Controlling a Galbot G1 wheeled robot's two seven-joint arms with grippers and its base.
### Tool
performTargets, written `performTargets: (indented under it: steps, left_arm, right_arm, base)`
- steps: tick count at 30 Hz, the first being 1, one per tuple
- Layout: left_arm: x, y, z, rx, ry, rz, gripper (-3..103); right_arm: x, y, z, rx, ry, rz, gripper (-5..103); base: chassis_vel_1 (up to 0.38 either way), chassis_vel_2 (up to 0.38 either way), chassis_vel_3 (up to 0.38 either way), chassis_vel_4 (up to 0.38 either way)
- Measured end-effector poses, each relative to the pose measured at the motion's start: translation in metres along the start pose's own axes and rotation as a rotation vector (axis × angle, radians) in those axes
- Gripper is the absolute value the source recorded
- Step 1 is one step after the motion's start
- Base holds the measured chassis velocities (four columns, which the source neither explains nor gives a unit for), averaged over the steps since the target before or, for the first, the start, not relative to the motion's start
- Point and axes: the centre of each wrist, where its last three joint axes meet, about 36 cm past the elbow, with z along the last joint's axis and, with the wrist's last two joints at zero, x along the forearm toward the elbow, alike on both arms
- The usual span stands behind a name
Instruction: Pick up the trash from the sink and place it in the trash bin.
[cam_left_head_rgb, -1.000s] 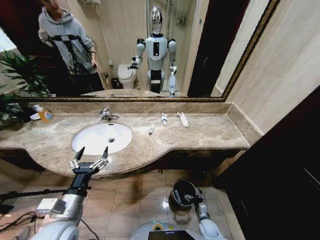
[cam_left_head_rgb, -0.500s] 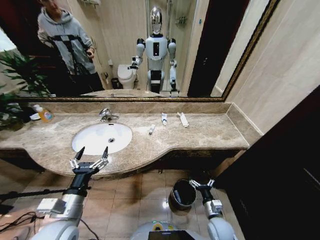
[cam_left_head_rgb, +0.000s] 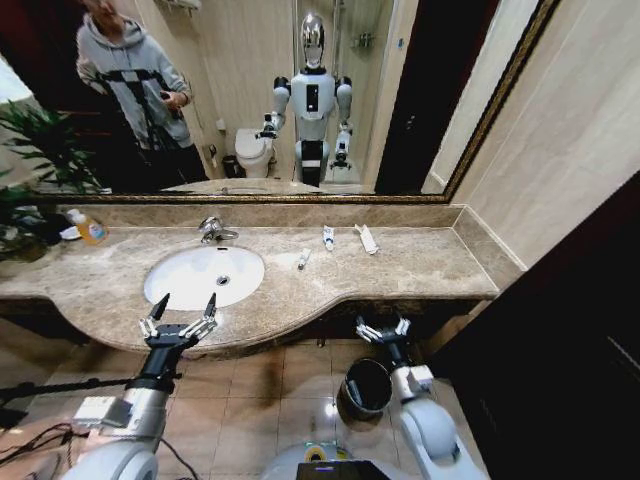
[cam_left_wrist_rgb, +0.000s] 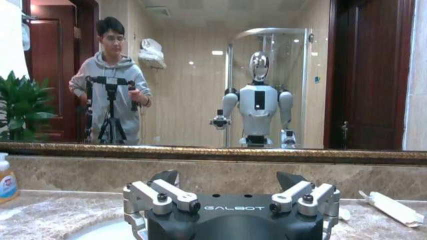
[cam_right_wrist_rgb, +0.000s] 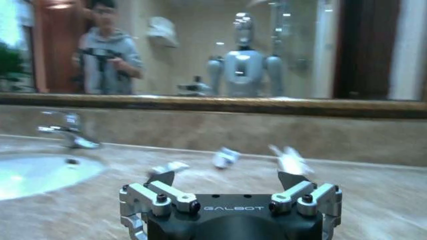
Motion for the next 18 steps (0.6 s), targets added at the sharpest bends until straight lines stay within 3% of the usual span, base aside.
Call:
performTargets:
  steps: [5,10,14,18]
  left_arm:
    - [0.0,0.0,0.0,0.0,0.0,0.0,100]
    - [0.0,0.0,0.0,0.0,0.0,0.0,100]
    - [0.0,0.0,0.0,0.0,0.0,0.0,100]
    - [0.0,0.0,0.0,0.0,0.0,0.0,100]
  right_arm:
    - [-0.047,0.018,-0.017,-0.015,-0.015,-0.118,100]
    - [-0.085,0.03,-0.025,-0.013,-0.013,-0.17,100]
    - [-0.139,0.065,-0.02,0.003,0.021,-0.215,100]
    - [-0.164,0.092,-0.018,-0.01,0.058,-0.231,100]
  base:
    - [0.0,0.0,0.0,0.0]
    - [0.0,0.0,0.0,0.0]
    - [0.0,0.0,0.0,0.0]
    - [0.0,0.0,0.0,0.0]
